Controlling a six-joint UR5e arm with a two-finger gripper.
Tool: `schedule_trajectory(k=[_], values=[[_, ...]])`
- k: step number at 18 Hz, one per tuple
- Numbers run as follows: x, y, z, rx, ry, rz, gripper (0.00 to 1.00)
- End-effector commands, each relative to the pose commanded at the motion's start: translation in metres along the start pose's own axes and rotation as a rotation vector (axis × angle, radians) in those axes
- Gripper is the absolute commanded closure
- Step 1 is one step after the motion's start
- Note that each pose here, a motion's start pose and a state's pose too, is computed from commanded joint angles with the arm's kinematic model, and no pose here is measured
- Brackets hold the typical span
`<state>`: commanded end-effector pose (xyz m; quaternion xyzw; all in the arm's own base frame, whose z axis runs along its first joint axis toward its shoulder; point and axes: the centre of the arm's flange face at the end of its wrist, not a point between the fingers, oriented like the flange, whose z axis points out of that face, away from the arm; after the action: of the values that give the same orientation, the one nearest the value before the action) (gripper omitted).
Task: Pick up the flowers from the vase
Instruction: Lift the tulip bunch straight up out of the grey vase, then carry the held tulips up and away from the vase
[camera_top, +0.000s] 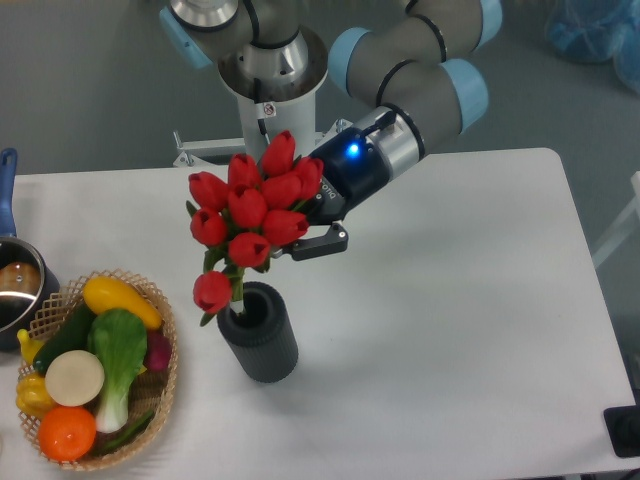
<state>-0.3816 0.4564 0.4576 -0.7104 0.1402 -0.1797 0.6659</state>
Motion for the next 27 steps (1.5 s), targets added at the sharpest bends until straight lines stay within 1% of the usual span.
schedule_trajectory(k=[4,6,8,11,14,17,19,22,27], values=[[0.003,-0.011,-0.01,0.001,-0.018,0.01,0.61],[0.001,-0.018,-0.018,0.003,-0.032,-0.009,0.61],[-0.005,-0.023,-0.031,-0.005,-0.062,-0.049,0.61],[-0.015,-0.019,-0.054,-0.014,-0.109,-0.053,0.61],[-0.024,-0.016,-0.073,-0.074,-0.168,-0.04,0.61],[-0.032,-0.008,-0.086,-0.125,-0.205,0.004,0.61],[-0.036,-0.001,-0.09,-0.183,-0.228,0.035,0.61],[-0.043,0.013,-0.1,-0.258,-0.264,0.03,0.61],[-0.05,0.027,-0.114,-0.263,-0.285,0.002,0.61]])
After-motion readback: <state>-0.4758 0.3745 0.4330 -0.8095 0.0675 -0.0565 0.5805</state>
